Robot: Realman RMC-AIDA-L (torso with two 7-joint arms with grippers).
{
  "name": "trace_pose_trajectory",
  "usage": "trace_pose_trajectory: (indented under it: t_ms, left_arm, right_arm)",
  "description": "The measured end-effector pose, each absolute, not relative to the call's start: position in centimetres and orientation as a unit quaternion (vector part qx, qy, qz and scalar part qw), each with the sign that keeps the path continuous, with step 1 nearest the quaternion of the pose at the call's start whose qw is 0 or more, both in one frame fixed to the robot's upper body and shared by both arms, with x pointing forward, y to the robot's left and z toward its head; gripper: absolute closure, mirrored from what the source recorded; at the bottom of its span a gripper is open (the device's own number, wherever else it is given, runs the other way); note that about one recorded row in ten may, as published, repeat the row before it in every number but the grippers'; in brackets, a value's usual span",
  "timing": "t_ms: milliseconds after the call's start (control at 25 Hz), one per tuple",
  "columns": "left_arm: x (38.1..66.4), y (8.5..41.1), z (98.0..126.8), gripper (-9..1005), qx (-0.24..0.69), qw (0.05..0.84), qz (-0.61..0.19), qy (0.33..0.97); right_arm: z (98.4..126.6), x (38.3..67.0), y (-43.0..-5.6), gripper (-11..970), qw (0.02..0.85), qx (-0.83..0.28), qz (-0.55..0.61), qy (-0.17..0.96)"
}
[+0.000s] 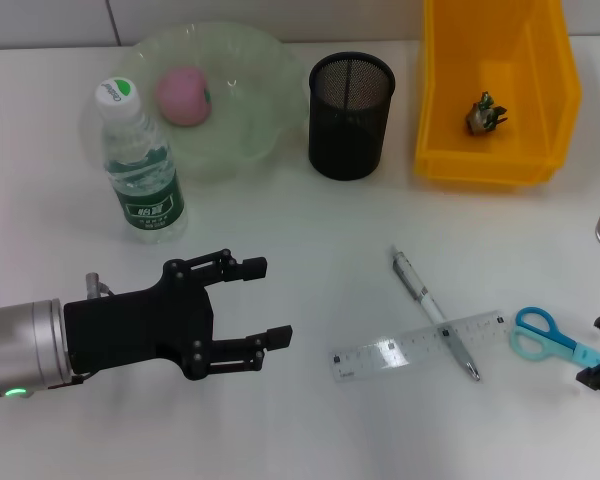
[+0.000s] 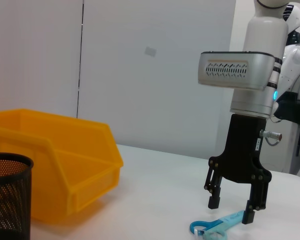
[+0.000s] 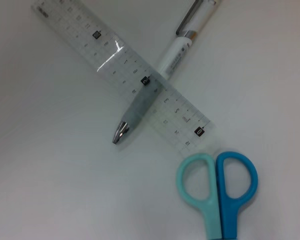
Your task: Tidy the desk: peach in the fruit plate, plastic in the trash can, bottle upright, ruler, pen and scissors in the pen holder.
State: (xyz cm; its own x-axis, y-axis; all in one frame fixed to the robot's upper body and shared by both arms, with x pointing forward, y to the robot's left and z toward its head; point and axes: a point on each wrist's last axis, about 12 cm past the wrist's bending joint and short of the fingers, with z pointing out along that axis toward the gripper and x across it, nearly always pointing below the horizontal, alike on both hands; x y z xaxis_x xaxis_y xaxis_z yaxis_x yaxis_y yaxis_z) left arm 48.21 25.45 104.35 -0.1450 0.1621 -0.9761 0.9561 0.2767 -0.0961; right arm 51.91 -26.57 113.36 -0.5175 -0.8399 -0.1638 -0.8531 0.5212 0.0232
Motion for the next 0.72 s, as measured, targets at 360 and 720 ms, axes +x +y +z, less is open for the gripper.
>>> trace_pose_trajectory:
  t_ms: [360,720]
  left_arm:
    - [48.21,25.45,104.35,191,0.441,0.485,-0.410,0.635]
    - [48.25,25.42,104.38,191,0.441,0.485,-0.410,0.635]
  right_arm:
    - [112.76,52.11,-26.40,351,0.065,-0.485,0.049,0.871]
    - [112.40,52.24,-26.20,477,0.067,-0.486,0.049,0.870]
